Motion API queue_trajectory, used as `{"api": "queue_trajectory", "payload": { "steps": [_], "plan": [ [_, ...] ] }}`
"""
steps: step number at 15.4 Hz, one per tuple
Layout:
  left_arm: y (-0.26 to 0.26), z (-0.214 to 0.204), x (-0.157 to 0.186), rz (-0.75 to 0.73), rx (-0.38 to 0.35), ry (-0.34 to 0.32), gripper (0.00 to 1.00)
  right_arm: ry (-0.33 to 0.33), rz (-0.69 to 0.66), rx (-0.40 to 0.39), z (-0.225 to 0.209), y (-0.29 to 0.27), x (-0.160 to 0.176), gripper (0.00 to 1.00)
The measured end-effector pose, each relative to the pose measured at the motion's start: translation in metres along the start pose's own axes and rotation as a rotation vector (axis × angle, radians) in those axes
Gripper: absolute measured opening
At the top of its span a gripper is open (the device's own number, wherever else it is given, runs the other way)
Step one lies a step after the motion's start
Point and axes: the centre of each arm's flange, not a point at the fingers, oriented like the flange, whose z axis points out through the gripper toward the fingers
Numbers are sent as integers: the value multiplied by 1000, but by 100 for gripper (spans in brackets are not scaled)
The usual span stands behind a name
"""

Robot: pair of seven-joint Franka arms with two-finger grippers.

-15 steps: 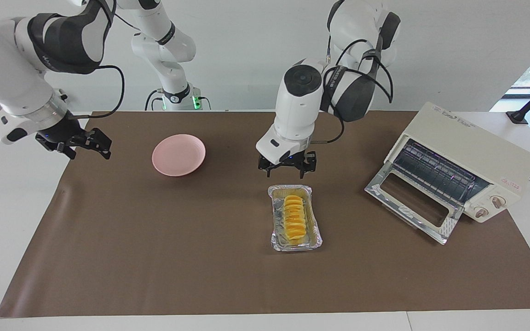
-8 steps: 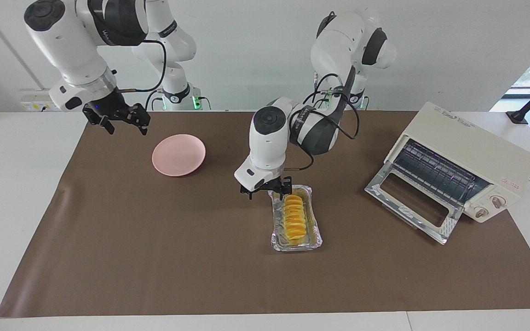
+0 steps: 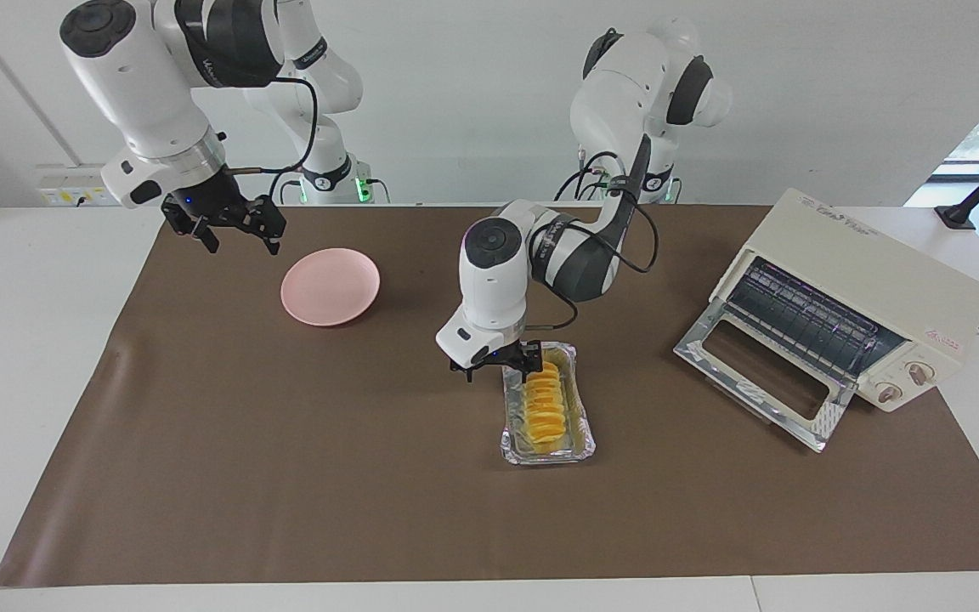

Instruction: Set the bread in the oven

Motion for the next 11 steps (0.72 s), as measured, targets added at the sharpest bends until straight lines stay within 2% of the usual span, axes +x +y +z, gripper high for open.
{"api": "queue_trajectory", "payload": {
  "steps": [3,6,11],
  "plan": [
    [-8,1,9,-15,-20,32,100,17,6,-7,-4,4,7,100],
    [-9,7,10,-17,-23,37,100,19,13,-9,-5,8,10,100],
    [-7,18,10,-14,-23,34,100,-16,14,-13,-1,10,7,100]
  ]
}}
